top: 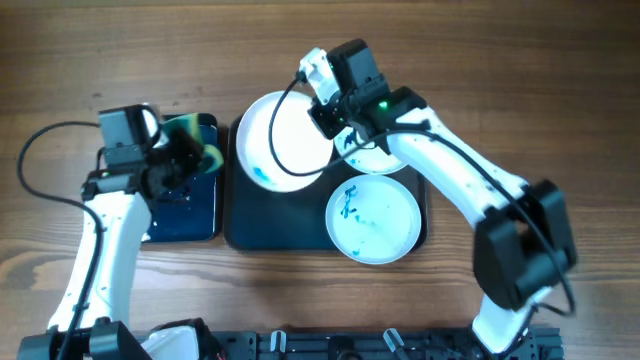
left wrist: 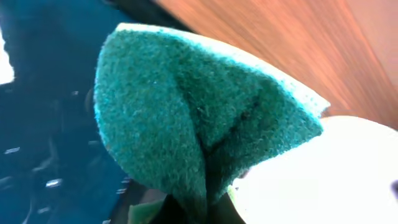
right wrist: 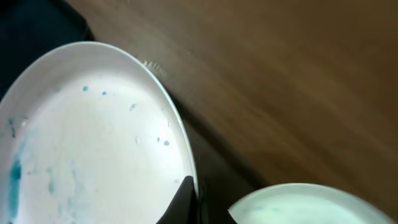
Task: Clean dirty plates on tray and stack at the side
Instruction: 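Scrub the plate again with the sponge while the right gripper holds it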
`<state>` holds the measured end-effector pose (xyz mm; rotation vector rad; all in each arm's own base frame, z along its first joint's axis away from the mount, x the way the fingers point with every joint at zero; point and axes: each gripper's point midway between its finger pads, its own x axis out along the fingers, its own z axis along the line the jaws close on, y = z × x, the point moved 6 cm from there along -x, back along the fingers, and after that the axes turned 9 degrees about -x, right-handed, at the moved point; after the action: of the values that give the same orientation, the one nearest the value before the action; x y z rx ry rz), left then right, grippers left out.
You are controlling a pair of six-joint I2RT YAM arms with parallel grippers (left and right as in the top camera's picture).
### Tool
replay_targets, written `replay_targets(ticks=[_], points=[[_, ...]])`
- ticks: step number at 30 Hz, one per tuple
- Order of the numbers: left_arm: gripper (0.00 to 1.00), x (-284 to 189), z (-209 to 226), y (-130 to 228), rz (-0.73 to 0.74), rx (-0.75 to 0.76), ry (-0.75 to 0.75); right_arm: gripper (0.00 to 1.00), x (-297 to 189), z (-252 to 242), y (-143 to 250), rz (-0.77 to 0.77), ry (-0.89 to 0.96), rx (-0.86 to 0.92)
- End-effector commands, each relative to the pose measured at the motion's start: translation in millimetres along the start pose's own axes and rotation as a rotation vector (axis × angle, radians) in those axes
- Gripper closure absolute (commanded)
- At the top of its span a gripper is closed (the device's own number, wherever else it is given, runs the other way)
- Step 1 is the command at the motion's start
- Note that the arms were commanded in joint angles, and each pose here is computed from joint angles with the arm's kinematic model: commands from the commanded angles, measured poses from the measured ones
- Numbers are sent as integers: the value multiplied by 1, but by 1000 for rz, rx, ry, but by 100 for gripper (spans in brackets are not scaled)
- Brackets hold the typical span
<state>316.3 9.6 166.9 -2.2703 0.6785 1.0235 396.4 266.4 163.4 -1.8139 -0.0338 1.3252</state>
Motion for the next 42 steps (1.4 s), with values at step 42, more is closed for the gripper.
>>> replay_targets(ticks=[42], points=[[96, 119, -8, 153, 433, 247, -243, 96, 80, 2, 42, 82, -41, 147]])
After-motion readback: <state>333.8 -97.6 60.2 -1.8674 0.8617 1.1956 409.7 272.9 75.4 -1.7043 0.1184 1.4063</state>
